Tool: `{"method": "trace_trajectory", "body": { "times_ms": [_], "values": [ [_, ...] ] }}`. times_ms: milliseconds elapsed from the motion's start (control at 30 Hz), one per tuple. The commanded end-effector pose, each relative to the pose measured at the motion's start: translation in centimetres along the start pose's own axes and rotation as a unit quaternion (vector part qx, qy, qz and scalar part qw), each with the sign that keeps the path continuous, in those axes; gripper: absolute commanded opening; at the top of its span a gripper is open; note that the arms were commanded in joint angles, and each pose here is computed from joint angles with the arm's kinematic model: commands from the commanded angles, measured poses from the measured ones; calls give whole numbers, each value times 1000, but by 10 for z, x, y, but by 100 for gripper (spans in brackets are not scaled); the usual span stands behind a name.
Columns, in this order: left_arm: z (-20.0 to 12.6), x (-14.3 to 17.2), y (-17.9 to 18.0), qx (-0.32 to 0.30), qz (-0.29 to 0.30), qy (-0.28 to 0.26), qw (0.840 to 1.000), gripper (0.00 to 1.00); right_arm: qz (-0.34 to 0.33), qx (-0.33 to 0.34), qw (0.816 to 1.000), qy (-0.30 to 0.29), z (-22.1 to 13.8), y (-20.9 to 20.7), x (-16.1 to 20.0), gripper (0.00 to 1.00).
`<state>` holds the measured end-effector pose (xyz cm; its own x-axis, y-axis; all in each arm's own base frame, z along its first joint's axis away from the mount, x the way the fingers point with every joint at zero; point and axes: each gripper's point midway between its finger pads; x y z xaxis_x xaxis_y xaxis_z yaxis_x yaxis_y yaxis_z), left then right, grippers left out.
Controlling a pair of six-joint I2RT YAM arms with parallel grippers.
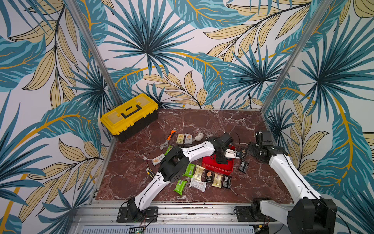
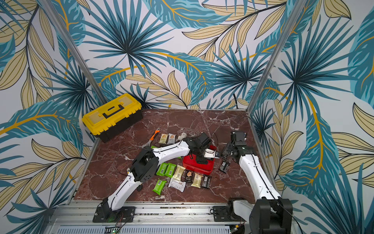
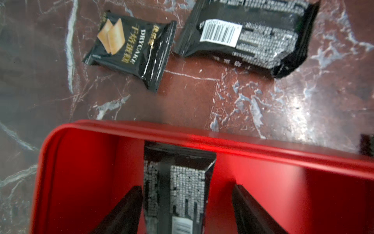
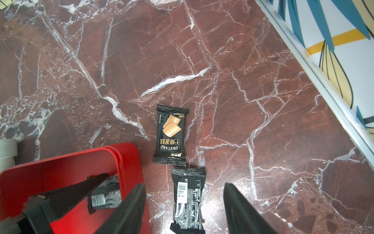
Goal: Take the cookies out of the storage box
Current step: Pick up the cookie from the storage box.
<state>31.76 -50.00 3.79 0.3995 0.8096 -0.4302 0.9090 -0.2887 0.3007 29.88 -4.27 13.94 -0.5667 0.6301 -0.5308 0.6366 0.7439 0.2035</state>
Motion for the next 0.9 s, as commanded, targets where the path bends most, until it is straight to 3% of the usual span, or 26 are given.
{"method": "trace_trajectory", "body": {
  "times_ms": [0, 200, 333, 433, 500, 867],
  "values": [
    [3, 12, -27, 73, -28, 12, 997, 71, -1, 10, 1000, 3, -3, -9, 4, 66],
    [4, 18, -33, 90, -44, 28, 995, 59, -2, 11, 1000, 1, -3, -9, 4, 66],
    [5, 19, -22, 65, -44, 34, 996, 60, -1, 11, 1000, 1, -4, -10, 4, 66],
    [8, 22, -12, 39, -47, 44, 997, 69, -2, 11, 1000, 0, -4, -10, 5, 66],
    [9, 24, -13, 43, -48, 45, 997, 69, -1, 12, 1000, -1, -4, -11, 5, 66],
    [5, 18, -21, 65, -51, 31, 996, 47, -1, 12, 1000, -3, -5, -11, 4, 66]
  ]
}}
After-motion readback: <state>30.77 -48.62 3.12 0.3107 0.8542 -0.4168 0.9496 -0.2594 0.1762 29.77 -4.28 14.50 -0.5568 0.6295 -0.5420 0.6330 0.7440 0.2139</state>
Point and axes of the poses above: each gripper's point midway between its finger pads, its own z axis out along the fingers, its own y axis along the line the jaws close on, x = y × z, and after that the axes turned 10 degrees about z, right-handed
